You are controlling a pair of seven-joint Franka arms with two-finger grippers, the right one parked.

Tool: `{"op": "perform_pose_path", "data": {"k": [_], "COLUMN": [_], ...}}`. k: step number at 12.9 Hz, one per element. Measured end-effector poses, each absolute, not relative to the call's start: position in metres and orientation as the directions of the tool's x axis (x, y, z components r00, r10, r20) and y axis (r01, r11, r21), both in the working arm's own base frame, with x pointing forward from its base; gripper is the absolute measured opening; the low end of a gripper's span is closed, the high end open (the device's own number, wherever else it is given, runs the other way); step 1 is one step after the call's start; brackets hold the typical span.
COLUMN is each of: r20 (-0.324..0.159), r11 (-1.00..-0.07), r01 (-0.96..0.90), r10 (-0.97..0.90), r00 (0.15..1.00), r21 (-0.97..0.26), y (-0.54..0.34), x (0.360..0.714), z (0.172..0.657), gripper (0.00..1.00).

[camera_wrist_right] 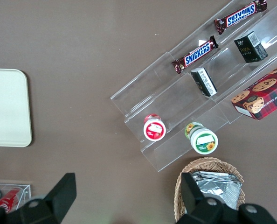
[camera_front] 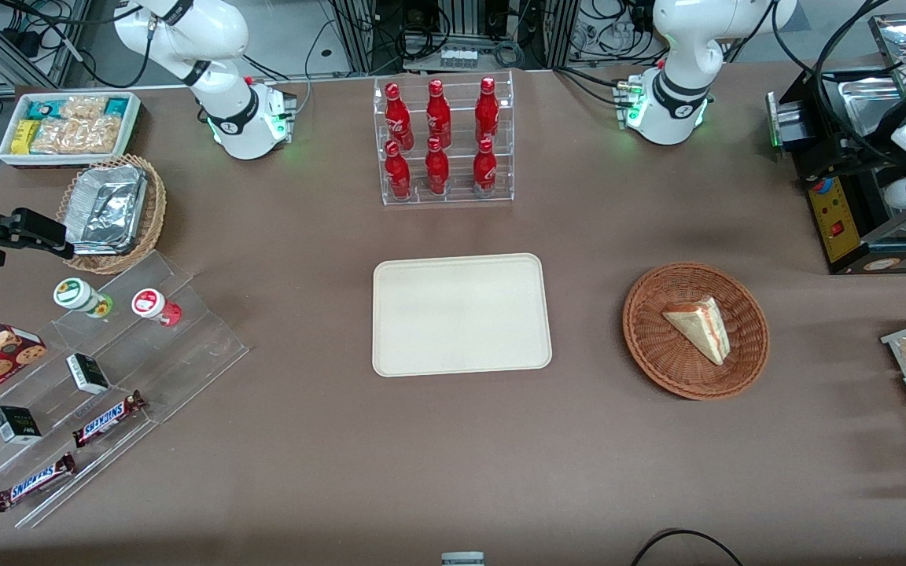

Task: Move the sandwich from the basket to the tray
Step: 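Move the left gripper down over the wrapped sandwich in the wicker basket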

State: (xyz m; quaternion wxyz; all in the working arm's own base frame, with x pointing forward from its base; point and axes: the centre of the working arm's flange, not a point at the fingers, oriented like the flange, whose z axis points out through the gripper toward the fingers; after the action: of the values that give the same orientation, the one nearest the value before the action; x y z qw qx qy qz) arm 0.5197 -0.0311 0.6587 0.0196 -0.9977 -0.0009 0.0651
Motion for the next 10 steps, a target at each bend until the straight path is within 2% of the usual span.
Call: {"op": "perform_pose_path", "data": {"k": [5,10], "r20": [-0.109,-0.124], "r11": [-0.999,-1.000], "r01": [-0.001,-0.006], "r10": [0.003,-0.002], "r00": [0.994,0.992], "r21": [-0.036,-0.029], "y": [-0.032,-0.033], "x": [0.534,0.585], "z": [0.645,0.567], "gripper": [1.00,1.00]}}
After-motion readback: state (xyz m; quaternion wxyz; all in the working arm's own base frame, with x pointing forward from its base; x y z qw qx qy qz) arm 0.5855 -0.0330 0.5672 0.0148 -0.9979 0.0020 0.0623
